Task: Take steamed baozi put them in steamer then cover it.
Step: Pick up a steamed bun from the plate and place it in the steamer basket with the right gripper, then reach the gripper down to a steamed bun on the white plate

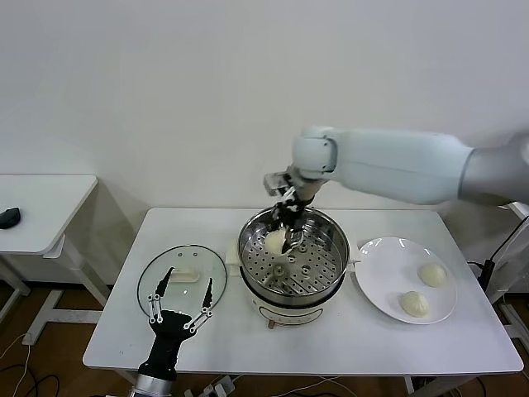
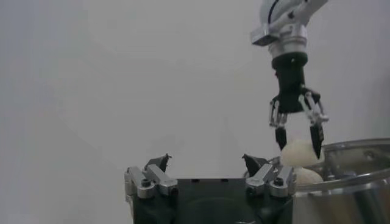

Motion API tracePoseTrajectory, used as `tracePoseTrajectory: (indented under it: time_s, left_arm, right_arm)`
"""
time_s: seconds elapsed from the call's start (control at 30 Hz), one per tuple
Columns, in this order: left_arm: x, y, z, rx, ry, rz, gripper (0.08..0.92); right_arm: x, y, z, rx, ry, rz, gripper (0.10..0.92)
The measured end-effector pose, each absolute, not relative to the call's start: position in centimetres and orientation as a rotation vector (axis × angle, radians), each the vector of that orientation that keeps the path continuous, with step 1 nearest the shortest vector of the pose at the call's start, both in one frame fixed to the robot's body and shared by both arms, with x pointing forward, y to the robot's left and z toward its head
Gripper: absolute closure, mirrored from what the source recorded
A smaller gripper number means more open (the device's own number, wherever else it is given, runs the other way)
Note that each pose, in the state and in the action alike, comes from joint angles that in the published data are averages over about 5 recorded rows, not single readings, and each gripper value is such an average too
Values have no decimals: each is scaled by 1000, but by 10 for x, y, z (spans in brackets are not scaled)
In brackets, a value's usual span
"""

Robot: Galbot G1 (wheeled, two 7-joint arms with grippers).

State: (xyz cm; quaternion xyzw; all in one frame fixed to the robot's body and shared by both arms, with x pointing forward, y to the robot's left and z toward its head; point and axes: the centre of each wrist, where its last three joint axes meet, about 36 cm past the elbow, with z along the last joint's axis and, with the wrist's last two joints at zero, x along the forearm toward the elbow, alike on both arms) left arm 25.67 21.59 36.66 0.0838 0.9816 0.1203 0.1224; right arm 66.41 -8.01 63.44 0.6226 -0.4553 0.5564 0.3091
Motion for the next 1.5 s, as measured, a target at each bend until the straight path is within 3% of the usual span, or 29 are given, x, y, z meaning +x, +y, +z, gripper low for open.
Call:
tracePoseTrajectory:
  time_s: [0.43, 0.7, 0.87, 1.23, 1.5]
  left_arm:
    - [256, 218, 366, 229, 2869, 355, 177]
    - [256, 218, 366, 226, 2871, 354, 177]
    - [256, 217, 366, 230, 2870, 353, 177]
    - [257, 212, 368, 251, 2859, 342, 177]
    - [255, 212, 368, 258, 2860, 345, 177]
  right_arm:
    - [663, -61, 594, 1653, -1221, 1459, 364]
    - [662, -62, 596, 1657, -1244, 1452, 219]
    - [661, -79, 616, 1651, -1260, 1455, 200]
    - [669, -198, 700, 1579, -1271, 1458, 200]
    - [661, -317, 708, 1475, -1246, 1436, 200]
